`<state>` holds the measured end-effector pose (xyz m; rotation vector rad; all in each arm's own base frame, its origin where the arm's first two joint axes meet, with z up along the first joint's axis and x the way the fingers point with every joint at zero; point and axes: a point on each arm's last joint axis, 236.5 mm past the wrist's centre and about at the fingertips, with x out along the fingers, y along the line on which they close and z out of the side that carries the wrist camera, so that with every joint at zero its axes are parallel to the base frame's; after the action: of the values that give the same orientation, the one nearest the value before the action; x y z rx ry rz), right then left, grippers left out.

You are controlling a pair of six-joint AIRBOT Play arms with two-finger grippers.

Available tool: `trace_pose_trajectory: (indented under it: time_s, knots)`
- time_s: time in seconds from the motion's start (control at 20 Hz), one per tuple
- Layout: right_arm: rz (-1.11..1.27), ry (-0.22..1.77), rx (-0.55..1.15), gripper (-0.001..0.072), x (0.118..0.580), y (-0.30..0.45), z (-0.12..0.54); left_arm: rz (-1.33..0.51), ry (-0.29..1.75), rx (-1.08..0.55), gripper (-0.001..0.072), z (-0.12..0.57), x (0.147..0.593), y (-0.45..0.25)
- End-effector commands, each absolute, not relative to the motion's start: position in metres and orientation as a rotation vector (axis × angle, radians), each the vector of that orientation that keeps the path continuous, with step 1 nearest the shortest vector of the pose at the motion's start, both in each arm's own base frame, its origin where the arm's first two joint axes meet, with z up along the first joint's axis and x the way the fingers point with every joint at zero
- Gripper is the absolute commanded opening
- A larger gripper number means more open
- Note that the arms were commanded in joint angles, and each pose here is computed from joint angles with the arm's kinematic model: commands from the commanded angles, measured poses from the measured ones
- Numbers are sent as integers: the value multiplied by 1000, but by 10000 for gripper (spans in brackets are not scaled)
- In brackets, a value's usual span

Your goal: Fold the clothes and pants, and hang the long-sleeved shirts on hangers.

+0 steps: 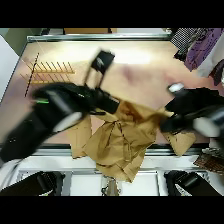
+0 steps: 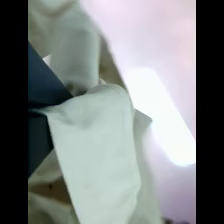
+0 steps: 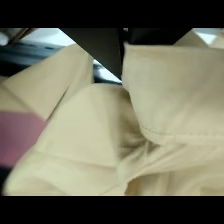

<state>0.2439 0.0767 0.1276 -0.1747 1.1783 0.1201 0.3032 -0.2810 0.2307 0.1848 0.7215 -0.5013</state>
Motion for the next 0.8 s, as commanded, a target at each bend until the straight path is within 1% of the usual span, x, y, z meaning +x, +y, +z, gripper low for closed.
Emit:
trace_pose_trajectory:
  time_s: [0.0, 0.15, 0.3, 0.4, 0.5, 0.55, 0.65, 0.75]
  knots:
    - [129, 865, -24, 13, 241, 67, 278, -605, 431, 25, 14, 375, 271, -267]
    - [181, 560, 133, 13, 229, 64, 385, -756, 192, -122, 14, 478, 223, -261]
    - [258, 356, 230, 12, 214, 68, 449, -844, 11, -216, 14, 541, 193, -248]
    - [299, 257, 297, 13, 204, 70, 478, -867, -77, -261, 14, 564, 183, -237]
    - [304, 213, 355, 13, 200, 68, 490, -877, -112, -269, 13, 566, 179, -235]
    - [301, 220, 360, 12, 202, 68, 489, -872, -92, -253, 13, 557, 181, -237]
    - [276, 304, 362, 13, 214, 73, 469, -783, 18, -201, 14, 519, 207, -241]
    - [232, 473, 318, 13, 236, 83, 426, -600, 228, -132, 14, 454, 254, -231]
